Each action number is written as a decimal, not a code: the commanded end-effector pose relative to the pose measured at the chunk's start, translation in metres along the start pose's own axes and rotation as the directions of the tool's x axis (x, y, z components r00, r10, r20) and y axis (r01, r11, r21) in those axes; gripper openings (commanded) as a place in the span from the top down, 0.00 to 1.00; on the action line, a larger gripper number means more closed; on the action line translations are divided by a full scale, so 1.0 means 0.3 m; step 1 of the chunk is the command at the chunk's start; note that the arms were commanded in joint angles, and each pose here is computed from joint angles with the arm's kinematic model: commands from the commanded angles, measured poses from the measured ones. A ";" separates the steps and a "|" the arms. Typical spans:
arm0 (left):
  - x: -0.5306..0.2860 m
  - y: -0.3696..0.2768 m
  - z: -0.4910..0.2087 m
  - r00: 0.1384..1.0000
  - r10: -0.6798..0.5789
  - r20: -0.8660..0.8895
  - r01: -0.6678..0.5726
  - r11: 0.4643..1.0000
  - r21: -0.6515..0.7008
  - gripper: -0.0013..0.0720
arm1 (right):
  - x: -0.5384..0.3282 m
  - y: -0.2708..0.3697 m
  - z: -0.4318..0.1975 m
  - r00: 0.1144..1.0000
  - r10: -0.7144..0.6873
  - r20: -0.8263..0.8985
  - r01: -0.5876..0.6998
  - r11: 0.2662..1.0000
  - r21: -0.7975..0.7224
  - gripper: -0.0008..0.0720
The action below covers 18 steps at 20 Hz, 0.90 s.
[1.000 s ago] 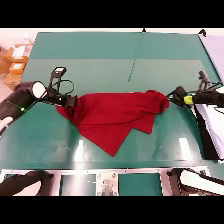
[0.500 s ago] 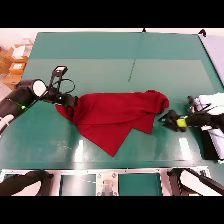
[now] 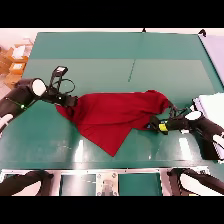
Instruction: Fold the shirts.
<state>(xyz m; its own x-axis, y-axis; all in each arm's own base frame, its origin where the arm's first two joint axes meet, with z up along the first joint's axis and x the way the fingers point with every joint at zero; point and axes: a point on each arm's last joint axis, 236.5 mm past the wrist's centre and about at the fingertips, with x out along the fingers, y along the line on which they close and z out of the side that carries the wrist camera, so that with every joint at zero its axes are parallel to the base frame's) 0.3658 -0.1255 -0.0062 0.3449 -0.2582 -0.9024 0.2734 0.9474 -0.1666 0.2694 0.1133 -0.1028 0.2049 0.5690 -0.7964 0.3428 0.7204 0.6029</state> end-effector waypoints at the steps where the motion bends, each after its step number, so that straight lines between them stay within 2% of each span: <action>1: -0.099 0.014 0.038 0.999 0.040 -0.026 -0.039 0.998 0.051 0.95 | -0.110 0.183 0.102 0.992 0.121 0.020 -0.119 0.990 -0.073 0.97; 3: -0.266 0.032 0.137 0.995 0.102 0.008 -0.102 0.990 0.099 0.95 | -0.311 0.347 0.203 0.976 0.203 0.075 -0.188 0.967 -0.175 0.97; 5: -0.501 0.046 0.271 0.978 0.170 0.121 -0.184 0.976 0.117 0.95 | -0.613 0.546 0.302 0.931 0.285 0.229 -0.199 0.920 -0.336 0.97; 7: -0.791 0.008 0.397 0.937 0.180 0.298 -0.221 0.969 0.110 0.95 | -0.981 0.743 0.333 0.817 0.376 0.437 -0.124 0.855 -0.504 0.97; 8: -0.949 -0.021 0.446 0.897 0.171 0.408 -0.227 0.970 0.091 0.95 | -1.178 0.833 0.310 0.731 0.424 0.535 -0.062 0.821 -0.567 0.97; 11: -1.465 -0.119 0.495 0.642 0.114 0.758 -0.194 0.981 0.016 0.95 | -1.634 1.017 0.125 0.460 0.524 0.717 0.156 0.747 -0.646 0.97; 14: -1.830 -0.197 0.355 0.373 0.046 0.927 -0.144 0.989 0.009 0.95 | -1.871 1.115 -0.100 0.236 0.572 0.785 0.345 0.706 -0.618 0.97; 16: -1.983 -0.232 0.232 0.253 0.011 0.967 -0.133 0.991 0.024 0.95 | -1.932 1.145 -0.211 0.140 0.590 0.796 0.411 0.696 -0.588 0.97; 18: -2.076 -0.247 0.125 0.186 0.000 0.983 -0.135 0.991 0.026 0.95 | -1.951 1.165 -0.275 0.101 0.608 0.788 0.434 0.685 -0.585 0.97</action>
<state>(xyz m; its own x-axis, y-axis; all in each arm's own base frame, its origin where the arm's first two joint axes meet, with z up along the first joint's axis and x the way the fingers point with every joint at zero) 0.2334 -0.0558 0.5423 0.9718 -0.2326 0.0395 0.2334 0.9722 -0.0174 0.2360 0.0500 0.5443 0.9642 0.2328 0.1273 -0.2532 0.9506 0.1795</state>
